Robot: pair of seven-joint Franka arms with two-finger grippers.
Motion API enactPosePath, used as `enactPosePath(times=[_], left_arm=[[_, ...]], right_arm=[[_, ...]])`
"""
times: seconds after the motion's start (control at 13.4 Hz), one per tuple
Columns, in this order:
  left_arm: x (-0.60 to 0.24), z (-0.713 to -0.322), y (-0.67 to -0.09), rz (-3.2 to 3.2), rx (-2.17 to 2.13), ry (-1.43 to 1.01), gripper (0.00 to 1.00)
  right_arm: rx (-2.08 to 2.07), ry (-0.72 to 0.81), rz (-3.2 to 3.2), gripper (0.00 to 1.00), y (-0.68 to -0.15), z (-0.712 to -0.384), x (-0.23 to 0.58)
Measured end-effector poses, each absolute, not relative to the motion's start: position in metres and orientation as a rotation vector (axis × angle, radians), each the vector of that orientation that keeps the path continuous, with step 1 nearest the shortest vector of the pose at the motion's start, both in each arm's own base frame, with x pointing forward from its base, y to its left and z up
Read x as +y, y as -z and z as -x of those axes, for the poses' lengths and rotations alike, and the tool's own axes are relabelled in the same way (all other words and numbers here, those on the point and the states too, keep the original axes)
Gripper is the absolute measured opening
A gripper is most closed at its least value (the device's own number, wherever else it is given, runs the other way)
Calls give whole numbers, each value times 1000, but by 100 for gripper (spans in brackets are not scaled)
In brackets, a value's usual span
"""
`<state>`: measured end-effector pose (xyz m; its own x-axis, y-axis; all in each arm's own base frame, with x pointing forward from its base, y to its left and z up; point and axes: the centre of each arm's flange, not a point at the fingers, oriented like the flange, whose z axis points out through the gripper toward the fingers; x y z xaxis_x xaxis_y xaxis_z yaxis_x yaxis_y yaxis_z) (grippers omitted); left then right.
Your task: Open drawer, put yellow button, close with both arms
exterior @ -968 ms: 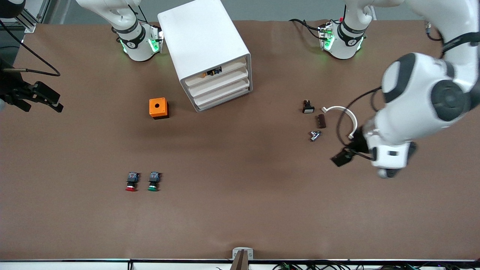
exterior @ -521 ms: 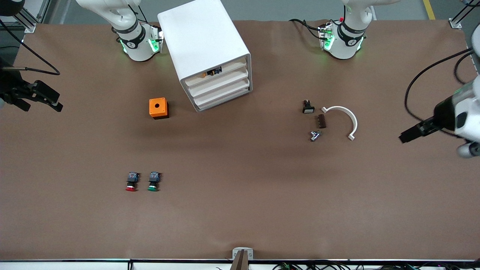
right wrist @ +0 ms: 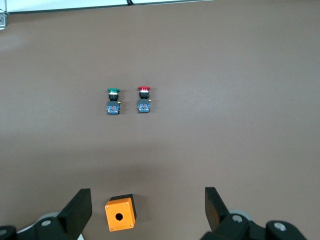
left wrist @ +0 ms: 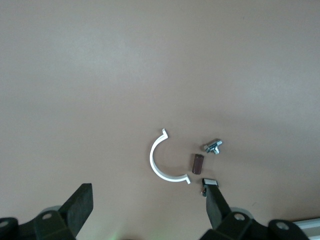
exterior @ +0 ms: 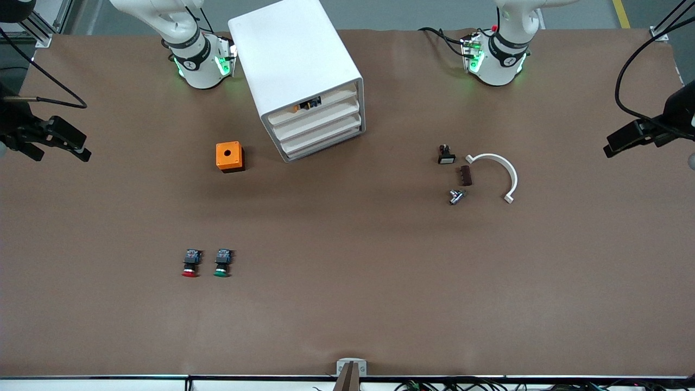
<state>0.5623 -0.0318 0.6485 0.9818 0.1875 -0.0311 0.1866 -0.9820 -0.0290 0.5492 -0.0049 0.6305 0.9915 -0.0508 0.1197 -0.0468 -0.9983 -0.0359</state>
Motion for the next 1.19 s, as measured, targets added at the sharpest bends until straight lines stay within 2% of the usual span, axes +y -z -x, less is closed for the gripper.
enactPosePath(times=[0.45, 1.19], left_arm=[[-48, -526, -643, 3091, -247, -55, 100], [-48, -529, -631, 3091, -242, -65, 100]], right_arm=[[75, 196, 3101, 100, -633, -548, -5], [75, 200, 3101, 100, -634, -547, -5]])
